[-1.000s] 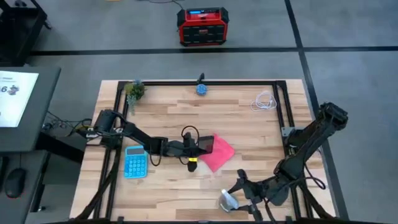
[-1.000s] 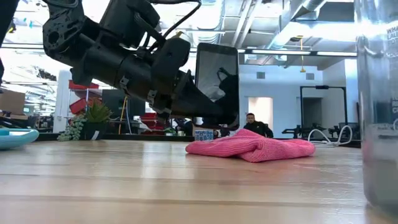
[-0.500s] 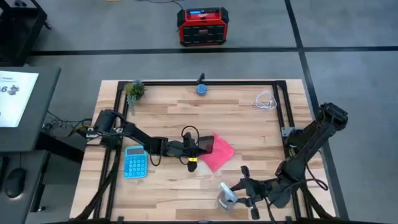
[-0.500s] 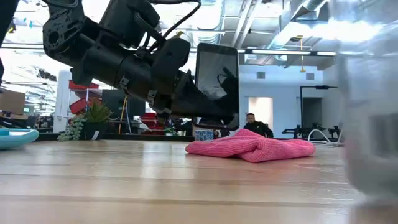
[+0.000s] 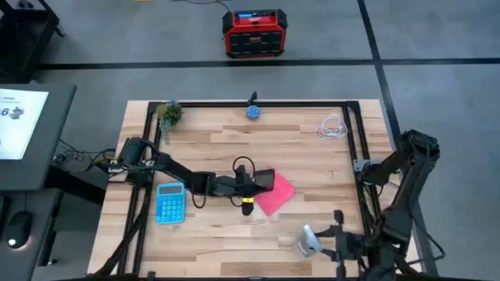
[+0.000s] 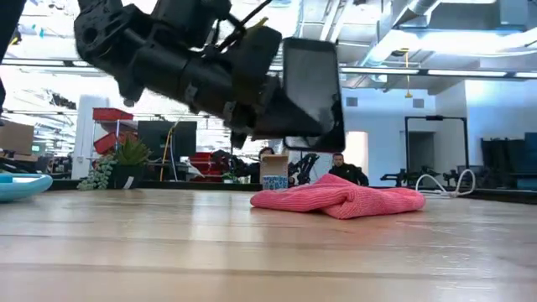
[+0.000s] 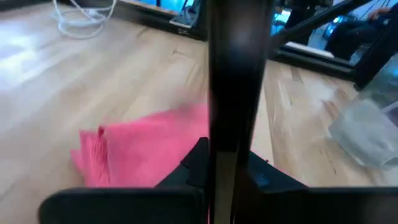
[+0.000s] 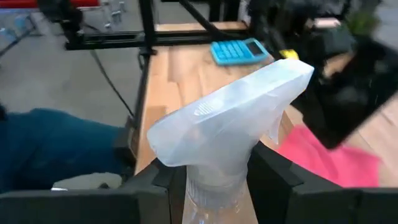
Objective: Apply microfiber cloth
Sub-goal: Spray the black cellphone with the transparent spray bottle
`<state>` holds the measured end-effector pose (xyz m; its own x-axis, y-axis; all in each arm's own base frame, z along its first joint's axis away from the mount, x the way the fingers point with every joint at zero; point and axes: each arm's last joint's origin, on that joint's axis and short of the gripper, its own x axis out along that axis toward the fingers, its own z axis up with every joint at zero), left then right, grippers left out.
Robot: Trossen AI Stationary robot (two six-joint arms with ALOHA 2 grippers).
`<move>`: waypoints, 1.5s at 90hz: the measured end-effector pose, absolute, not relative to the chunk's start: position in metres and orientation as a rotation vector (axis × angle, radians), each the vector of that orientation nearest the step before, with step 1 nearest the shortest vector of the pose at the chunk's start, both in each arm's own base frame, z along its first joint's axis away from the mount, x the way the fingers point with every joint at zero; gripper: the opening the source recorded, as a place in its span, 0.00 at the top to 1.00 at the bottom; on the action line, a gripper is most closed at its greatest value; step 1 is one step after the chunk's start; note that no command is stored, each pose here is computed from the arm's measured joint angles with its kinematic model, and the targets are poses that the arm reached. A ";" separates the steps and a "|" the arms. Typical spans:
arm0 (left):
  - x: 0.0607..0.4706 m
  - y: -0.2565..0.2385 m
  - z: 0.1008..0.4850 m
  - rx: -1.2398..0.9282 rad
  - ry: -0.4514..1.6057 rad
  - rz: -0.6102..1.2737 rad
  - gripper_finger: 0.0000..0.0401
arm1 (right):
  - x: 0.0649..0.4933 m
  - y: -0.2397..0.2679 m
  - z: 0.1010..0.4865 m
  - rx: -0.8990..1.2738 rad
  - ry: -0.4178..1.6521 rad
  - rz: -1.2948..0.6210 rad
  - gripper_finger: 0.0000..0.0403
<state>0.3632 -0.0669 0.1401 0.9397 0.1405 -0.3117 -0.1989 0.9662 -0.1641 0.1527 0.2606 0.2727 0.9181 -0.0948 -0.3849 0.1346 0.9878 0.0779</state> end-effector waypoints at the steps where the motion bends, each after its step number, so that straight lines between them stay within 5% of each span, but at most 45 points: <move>1: 0.364 -0.067 0.141 -0.188 0.308 0.179 0.97 | 0.152 0.260 0.271 0.107 0.390 -0.123 0.72; 36: 0.376 -0.061 0.149 -0.073 0.394 0.317 0.98 | 0.174 0.249 0.262 0.133 0.383 -0.166 0.70; 58: 0.375 -0.061 0.148 -0.076 0.403 0.317 0.98 | 0.174 0.249 0.269 0.070 0.449 -0.089 0.28; 71: 0.375 -0.061 0.148 -0.084 0.403 0.318 0.97 | 0.170 0.246 0.289 0.119 0.491 -0.016 0.15; 135: 0.375 -0.063 0.147 -0.091 0.415 0.300 0.97 | 0.197 0.207 0.294 0.037 0.674 0.028 0.11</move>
